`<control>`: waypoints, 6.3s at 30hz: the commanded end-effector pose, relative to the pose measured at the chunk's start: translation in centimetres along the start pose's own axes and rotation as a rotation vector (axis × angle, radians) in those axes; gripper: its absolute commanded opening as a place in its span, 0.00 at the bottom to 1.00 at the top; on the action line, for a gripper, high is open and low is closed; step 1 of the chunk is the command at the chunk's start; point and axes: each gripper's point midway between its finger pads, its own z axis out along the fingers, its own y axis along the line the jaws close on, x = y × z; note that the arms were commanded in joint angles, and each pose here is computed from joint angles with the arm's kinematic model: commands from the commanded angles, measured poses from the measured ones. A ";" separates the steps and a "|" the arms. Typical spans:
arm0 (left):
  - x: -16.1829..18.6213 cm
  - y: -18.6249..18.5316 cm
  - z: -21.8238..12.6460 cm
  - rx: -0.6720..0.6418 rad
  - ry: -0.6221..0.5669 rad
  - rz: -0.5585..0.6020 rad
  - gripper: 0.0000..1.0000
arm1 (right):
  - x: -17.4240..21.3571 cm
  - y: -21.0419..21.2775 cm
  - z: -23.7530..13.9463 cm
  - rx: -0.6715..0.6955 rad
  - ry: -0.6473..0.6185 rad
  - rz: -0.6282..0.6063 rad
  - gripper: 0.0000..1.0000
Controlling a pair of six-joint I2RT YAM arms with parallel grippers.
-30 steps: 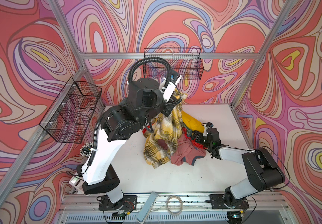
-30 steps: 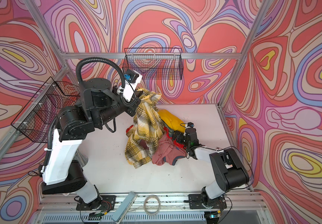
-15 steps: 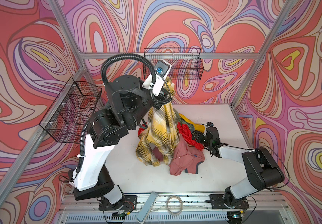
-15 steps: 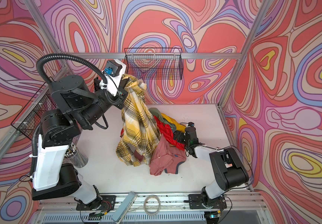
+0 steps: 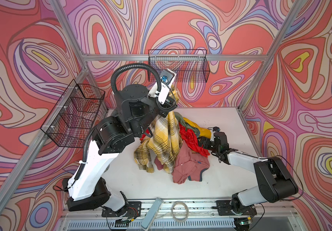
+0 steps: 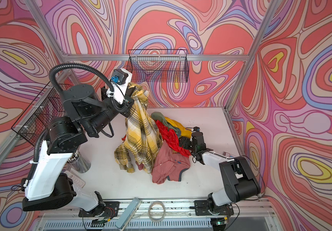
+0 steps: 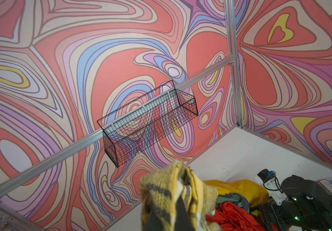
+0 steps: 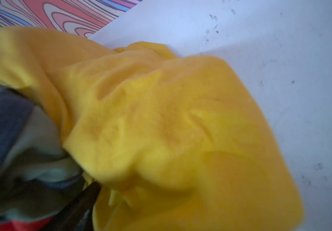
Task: Pick out a specific cloth from the pile
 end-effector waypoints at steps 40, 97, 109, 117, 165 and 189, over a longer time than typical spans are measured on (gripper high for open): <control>6.2 7.9 -6.8 -0.266 0.090 -0.161 0.00 | 0.8 16.4 -11.3 0.021 0.099 -0.515 0.00; 0.0 6.4 -5.8 -0.128 -0.122 -0.267 0.00 | 3.3 36.2 -6.5 -0.870 -0.005 -0.714 0.83; 1.7 7.6 -7.5 -0.169 -0.111 -0.311 0.00 | 3.1 38.8 -5.6 -0.911 -0.060 -0.714 0.00; 9.3 10.5 -8.0 -0.406 0.104 -0.294 0.02 | -3.6 39.5 -11.4 -0.810 -0.126 -0.679 0.00; 21.5 1.5 5.8 -0.127 0.165 -0.381 0.95 | -14.9 43.1 -19.1 -1.090 -0.161 -0.221 0.00; 11.2 6.6 -2.7 -0.159 -0.002 -0.350 0.00 | -8.5 30.1 -11.4 -0.643 -0.021 -0.384 0.84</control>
